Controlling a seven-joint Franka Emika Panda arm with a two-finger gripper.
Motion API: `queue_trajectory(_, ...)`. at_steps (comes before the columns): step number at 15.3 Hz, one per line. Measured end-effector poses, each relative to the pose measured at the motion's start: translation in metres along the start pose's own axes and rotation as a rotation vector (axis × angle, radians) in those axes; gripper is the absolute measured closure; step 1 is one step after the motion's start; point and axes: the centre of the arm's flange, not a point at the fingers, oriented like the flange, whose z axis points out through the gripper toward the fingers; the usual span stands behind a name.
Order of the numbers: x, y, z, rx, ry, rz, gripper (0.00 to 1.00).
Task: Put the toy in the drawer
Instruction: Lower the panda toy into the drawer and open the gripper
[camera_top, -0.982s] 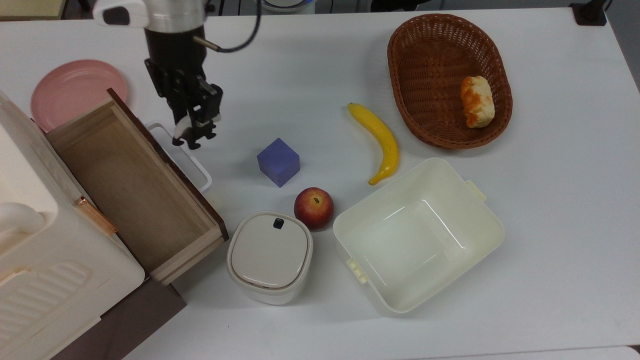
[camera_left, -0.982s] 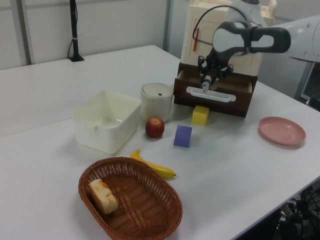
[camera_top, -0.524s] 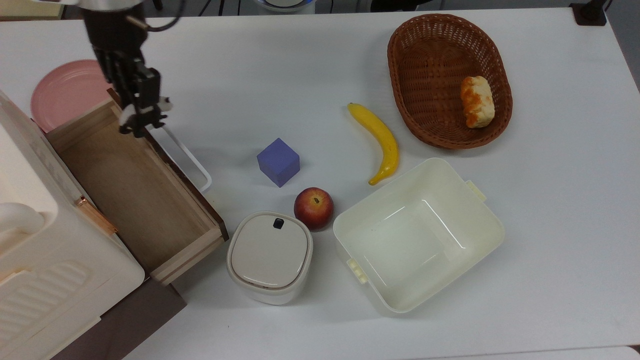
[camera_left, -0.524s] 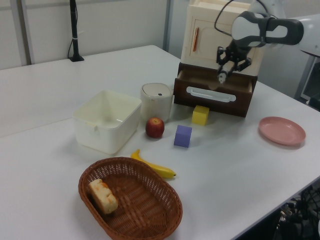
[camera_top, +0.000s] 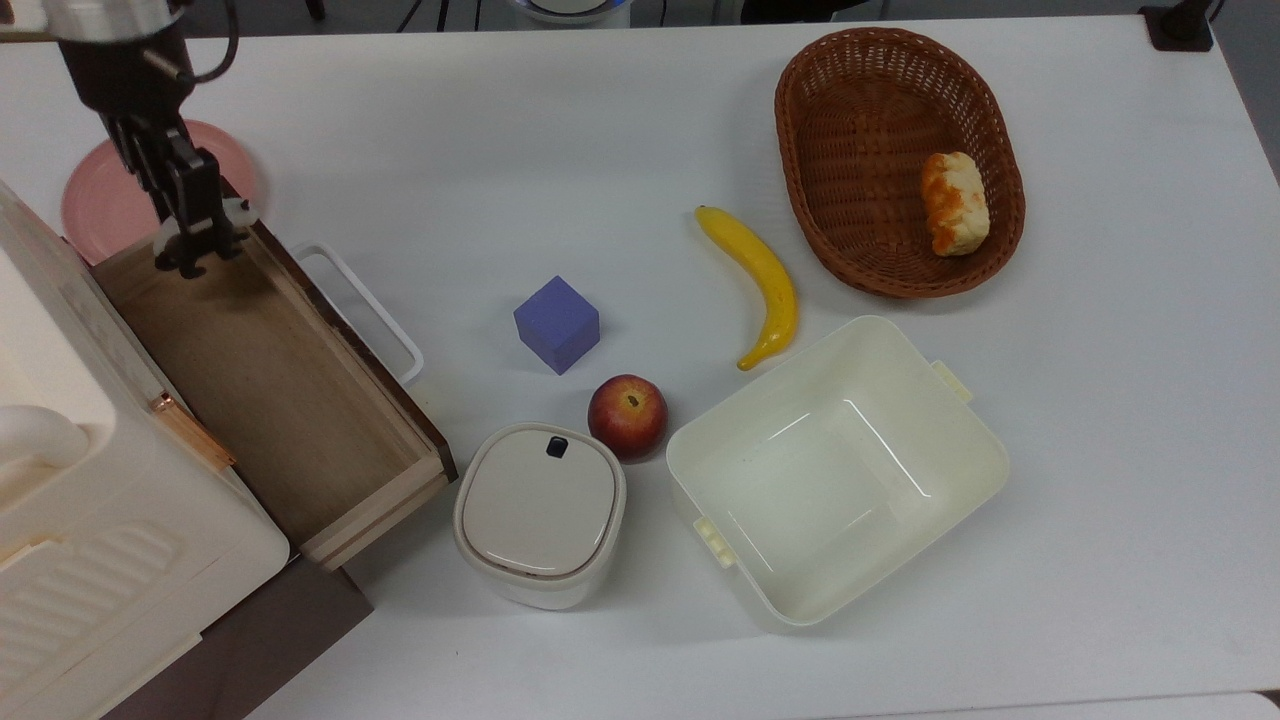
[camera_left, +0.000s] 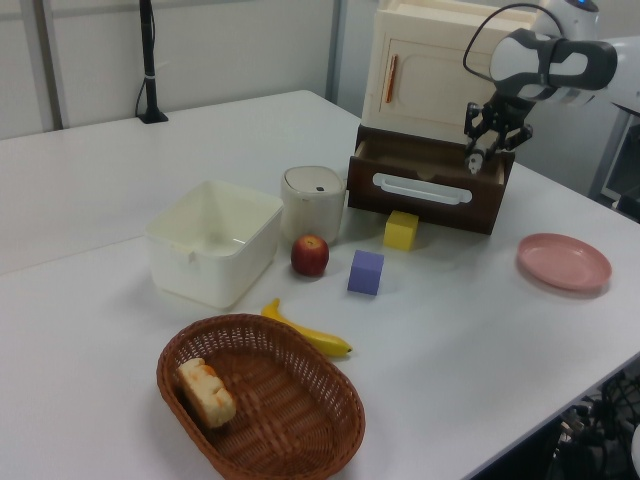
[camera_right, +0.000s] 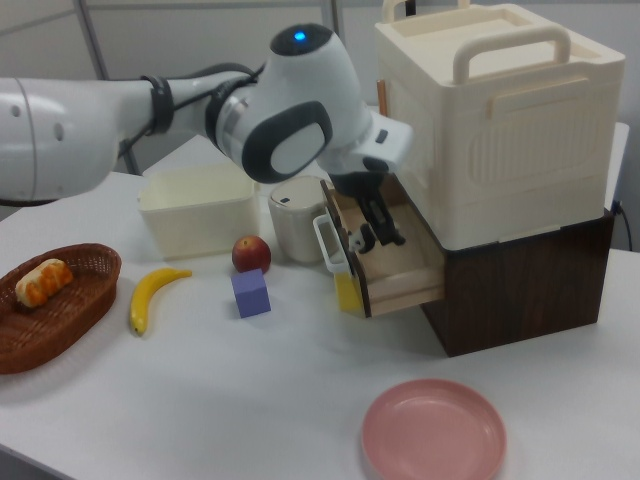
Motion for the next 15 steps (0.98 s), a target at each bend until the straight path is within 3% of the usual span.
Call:
queue_trajectory(4,0.003,0.011,0.032,-0.024,-0.035,-0.006,0.62)
queue_trajectory(6,0.004,0.011,0.036,-0.027,-0.040,-0.011,0.67)
queue_trajectory(12,0.004,0.013,0.037,-0.029,-0.041,-0.012,0.67)
queue_trajectory(13,0.005,0.013,0.037,-0.029,-0.040,-0.011,0.66)
queue_trajectory(15,0.006,0.015,0.036,-0.022,-0.039,0.005,0.50)
